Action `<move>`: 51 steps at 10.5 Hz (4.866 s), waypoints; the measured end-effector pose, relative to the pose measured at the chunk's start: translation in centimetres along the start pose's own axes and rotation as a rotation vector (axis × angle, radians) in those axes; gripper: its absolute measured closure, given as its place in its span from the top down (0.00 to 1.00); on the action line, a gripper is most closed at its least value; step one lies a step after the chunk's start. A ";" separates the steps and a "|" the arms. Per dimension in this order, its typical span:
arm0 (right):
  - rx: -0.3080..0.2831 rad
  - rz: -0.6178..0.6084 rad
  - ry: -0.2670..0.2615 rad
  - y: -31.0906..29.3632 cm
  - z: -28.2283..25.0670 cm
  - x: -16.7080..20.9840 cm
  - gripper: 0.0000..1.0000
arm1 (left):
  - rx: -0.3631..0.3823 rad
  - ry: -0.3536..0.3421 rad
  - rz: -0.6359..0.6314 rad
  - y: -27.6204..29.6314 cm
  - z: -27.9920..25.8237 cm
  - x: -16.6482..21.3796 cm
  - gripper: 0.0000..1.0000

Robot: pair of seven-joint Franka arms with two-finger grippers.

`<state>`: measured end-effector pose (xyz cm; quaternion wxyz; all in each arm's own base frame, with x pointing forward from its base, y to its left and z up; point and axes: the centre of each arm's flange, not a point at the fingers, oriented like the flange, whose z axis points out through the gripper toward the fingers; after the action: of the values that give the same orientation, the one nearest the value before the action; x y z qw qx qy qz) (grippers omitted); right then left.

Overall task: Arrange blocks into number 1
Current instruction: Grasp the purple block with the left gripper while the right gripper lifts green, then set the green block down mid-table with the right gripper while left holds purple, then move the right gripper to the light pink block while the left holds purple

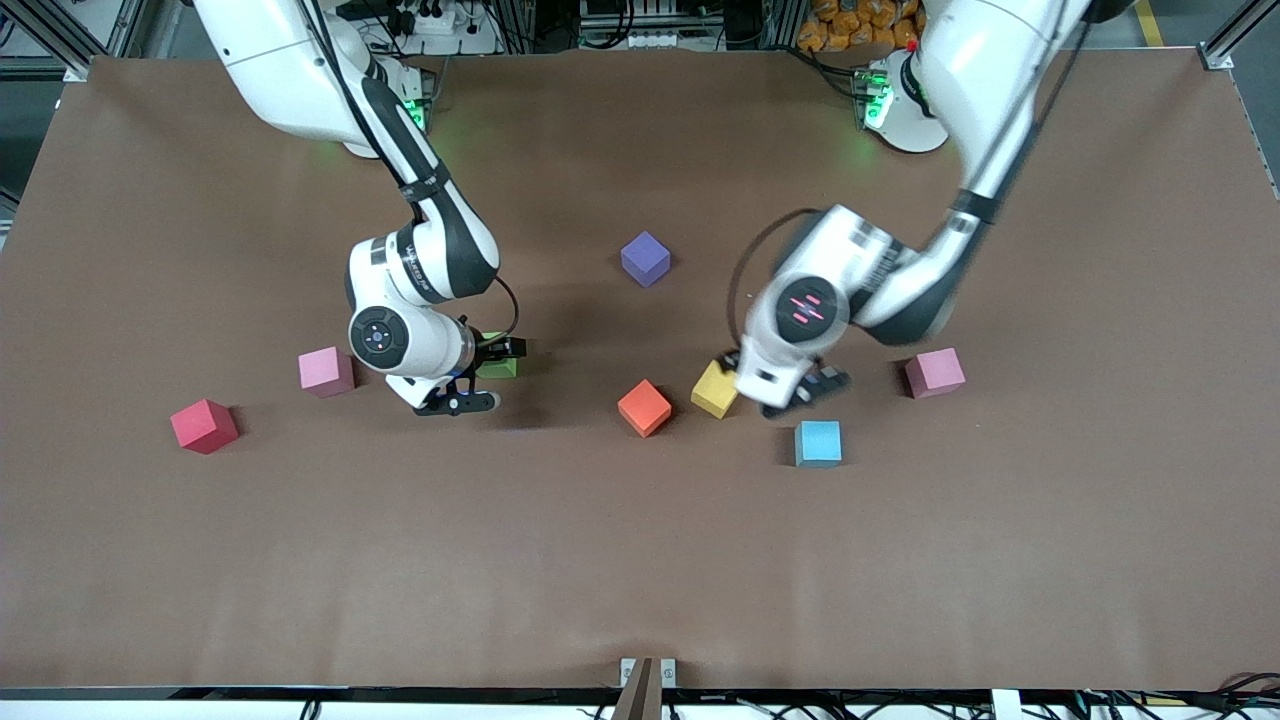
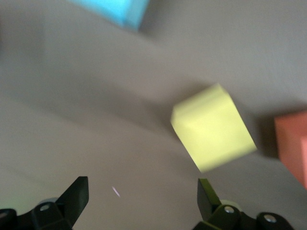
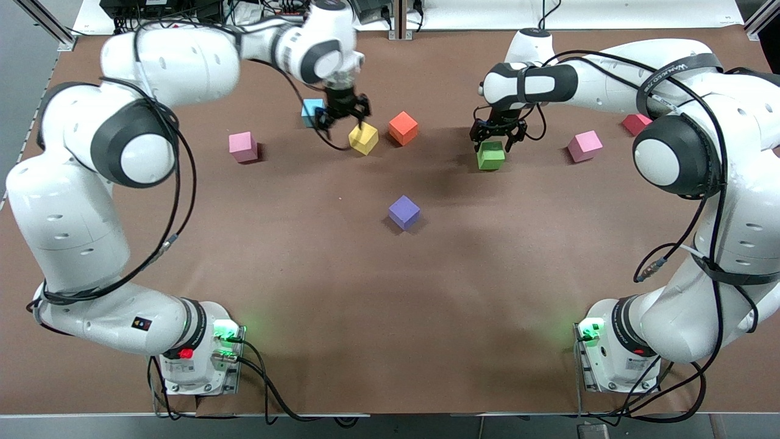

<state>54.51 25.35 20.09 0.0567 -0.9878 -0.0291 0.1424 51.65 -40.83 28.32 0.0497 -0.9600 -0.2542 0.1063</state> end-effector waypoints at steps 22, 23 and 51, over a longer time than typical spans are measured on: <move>-0.003 0.050 0.002 -11.2 6.4 -19.9 0.60 | 0.023 0.004 -0.015 6.0 11.4 -19.4 0.60; -0.005 0.052 0.002 -11.1 6.8 -20.4 0.60 | 0.005 0.006 0.084 6.4 10.6 -19.2 0.60; 0.019 0.016 0.046 8.6 -17.2 -10.6 1.00 | -0.102 0.114 0.427 13.7 9.1 -21.6 0.59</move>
<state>49.61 14.22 38.39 0.0656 -0.9904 -0.0186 0.1203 37.83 -63.09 21.28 -0.0081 -0.9978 -0.0473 0.0468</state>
